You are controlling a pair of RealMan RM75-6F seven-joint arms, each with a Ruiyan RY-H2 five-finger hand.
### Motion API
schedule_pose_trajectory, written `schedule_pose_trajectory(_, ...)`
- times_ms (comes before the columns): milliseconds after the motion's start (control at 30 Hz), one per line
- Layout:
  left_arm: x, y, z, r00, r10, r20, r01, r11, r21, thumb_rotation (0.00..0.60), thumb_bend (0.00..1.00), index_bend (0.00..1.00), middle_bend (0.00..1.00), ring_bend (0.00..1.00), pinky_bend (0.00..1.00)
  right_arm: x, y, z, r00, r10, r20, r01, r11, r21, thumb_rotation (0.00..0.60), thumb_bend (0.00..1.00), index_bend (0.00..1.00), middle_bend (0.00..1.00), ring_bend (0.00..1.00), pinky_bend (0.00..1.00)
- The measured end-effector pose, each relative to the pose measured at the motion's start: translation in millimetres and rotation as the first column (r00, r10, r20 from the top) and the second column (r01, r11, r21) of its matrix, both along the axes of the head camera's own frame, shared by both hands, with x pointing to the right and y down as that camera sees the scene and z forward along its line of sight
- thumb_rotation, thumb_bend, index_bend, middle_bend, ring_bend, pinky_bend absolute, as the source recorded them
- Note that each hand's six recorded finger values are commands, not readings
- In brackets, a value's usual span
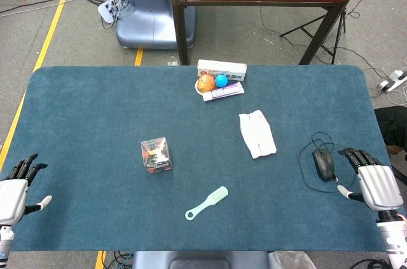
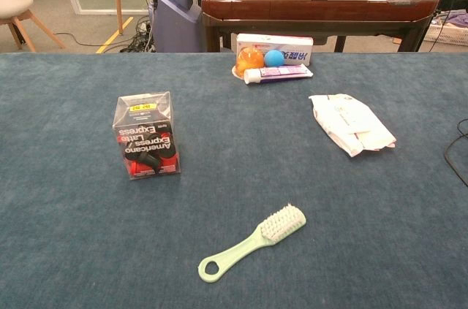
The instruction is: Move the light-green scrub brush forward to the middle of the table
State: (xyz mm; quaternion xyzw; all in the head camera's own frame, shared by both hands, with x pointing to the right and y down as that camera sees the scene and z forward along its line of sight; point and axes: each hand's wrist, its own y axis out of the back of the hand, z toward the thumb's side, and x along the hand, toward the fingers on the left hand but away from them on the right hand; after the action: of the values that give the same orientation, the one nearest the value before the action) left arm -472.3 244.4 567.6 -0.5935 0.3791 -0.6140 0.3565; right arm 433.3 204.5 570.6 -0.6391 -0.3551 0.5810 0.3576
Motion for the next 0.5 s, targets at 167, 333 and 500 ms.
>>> schedule_pose_trajectory(167,-1.3,2.5,1.5,1.0,-0.002,0.004,0.002,1.0,-0.006,0.6,0.11,0.26,0.14,0.16,0.46,-3.9,-2.3,2.3,1.0,-0.011,0.002,0.011,1.0,-0.006,0.6,0.0,0.23,0.22,0.2,0.36)
schedule_pose_trajectory(333,-1.9,3.0,1.7,1.0,-0.006,0.008,0.006,1.0,-0.007,0.6,0.11,0.26,0.15,0.16,0.46,-6.5,-1.9,4.4,1.0,-0.013,0.003,0.013,1.0,-0.007,0.6,0.0,0.23,0.23,0.2,0.35)
schedule_pose_trajectory(500,-2.9,4.0,1.7,1.0,-0.01,0.008,0.01,1.0,-0.006,0.6,0.11,0.26,0.16,0.17,0.46,-13.2,-1.4,7.3,0.999,-0.024,0.029,0.024,1.0,0.0,0.6,0.0,0.23,0.23,0.19,0.31)
